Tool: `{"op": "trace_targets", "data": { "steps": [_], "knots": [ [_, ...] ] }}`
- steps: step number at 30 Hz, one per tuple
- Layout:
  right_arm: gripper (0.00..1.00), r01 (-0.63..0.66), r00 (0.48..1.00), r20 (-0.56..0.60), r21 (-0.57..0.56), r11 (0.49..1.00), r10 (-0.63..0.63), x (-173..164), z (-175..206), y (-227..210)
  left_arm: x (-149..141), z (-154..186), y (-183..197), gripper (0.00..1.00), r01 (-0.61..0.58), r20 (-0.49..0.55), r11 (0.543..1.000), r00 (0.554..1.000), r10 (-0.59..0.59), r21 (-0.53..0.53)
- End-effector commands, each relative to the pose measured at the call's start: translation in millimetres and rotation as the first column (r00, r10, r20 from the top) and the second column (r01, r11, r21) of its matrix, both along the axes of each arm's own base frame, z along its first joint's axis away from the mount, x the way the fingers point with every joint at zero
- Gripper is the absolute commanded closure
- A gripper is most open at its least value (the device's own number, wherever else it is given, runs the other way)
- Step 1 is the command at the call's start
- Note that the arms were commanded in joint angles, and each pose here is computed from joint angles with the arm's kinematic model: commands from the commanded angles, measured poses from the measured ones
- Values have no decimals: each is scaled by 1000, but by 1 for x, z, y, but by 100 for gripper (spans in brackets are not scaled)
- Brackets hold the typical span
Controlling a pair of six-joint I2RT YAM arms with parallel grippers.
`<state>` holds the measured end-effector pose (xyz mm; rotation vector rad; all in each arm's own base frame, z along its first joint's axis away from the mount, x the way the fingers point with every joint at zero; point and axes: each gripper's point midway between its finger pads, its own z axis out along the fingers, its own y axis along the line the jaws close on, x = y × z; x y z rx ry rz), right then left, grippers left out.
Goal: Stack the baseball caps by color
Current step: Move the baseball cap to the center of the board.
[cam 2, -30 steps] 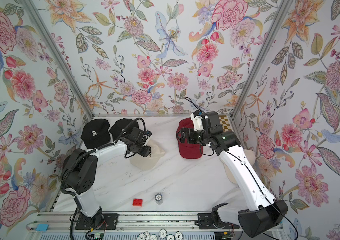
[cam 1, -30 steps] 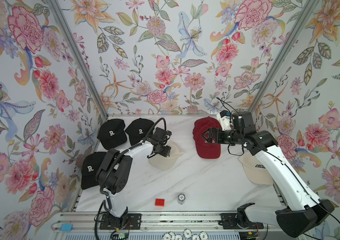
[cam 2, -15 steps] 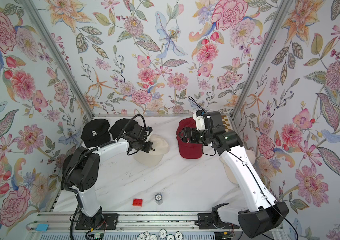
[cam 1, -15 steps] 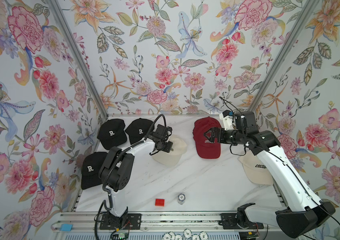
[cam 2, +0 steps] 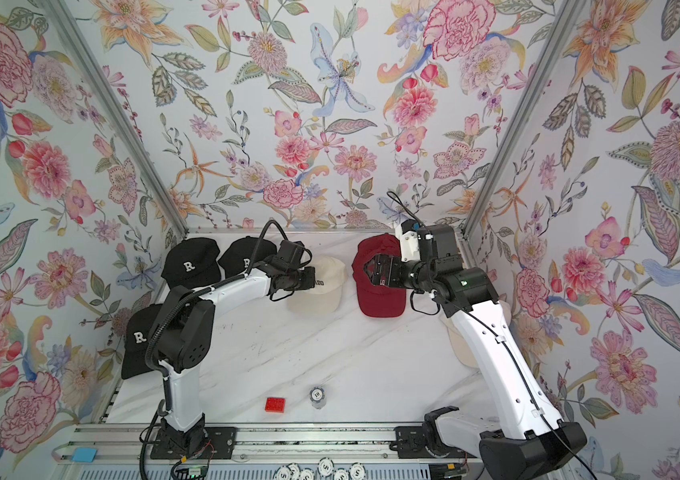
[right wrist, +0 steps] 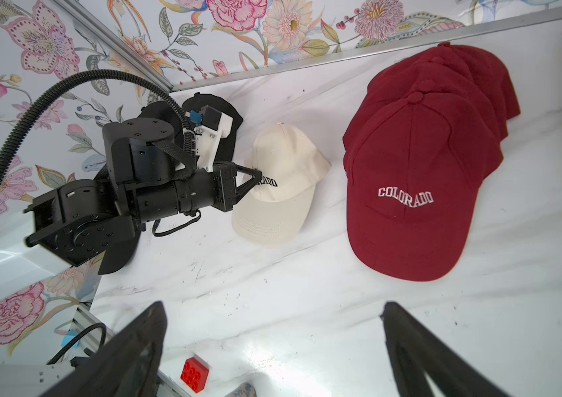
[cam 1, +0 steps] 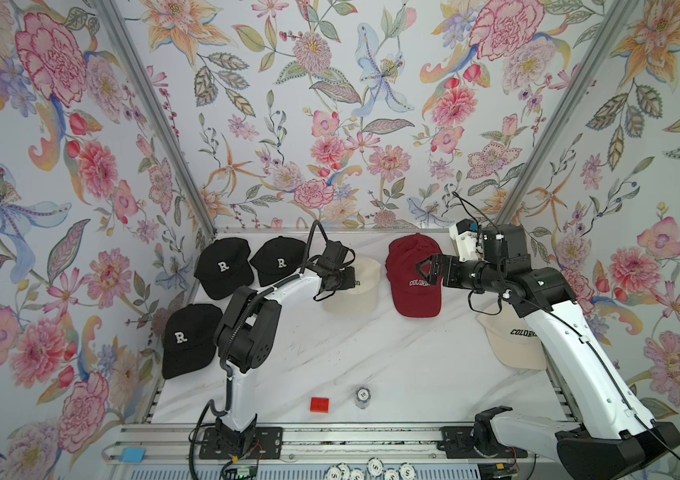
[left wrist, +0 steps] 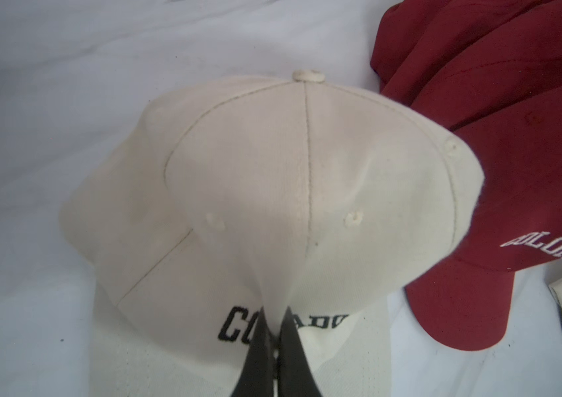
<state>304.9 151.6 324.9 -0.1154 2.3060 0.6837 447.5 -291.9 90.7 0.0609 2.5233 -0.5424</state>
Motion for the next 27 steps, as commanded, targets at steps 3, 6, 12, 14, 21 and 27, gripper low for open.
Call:
{"op": "trace_targets", "data": {
  "steps": [3, 6, 12, 14, 21, 27],
  "knots": [
    [1, 20, 1000, -1, -18, 1000, -20, -9, -3, -12, 9, 2, 5, 100, -94, 22, 992, 995, 92, 85],
    [1, 29, 1000, 0, -19, 999, -29, -11, -3, -16, 9, 1, 19, 100, -140, 39, 980, 990, 136, 138],
    [1, 62, 998, 3, -30, 998, -62, -11, -4, -24, 8, -2, 26, 100, -172, 44, 973, 985, 167, 152],
    [1, 75, 997, 1, -31, 997, -74, -10, -5, -27, 8, -6, 22, 97, -161, 35, 977, 987, 157, 142],
    [1, 113, 994, -5, -38, 993, -113, -5, -5, -35, 7, -1, 24, 49, -165, 45, 976, 986, 160, 141],
    [1, 142, 990, -5, -50, 989, -142, -1, -7, -43, 5, 14, 24, 42, -157, 63, 979, 987, 150, 128]
  ]
}}
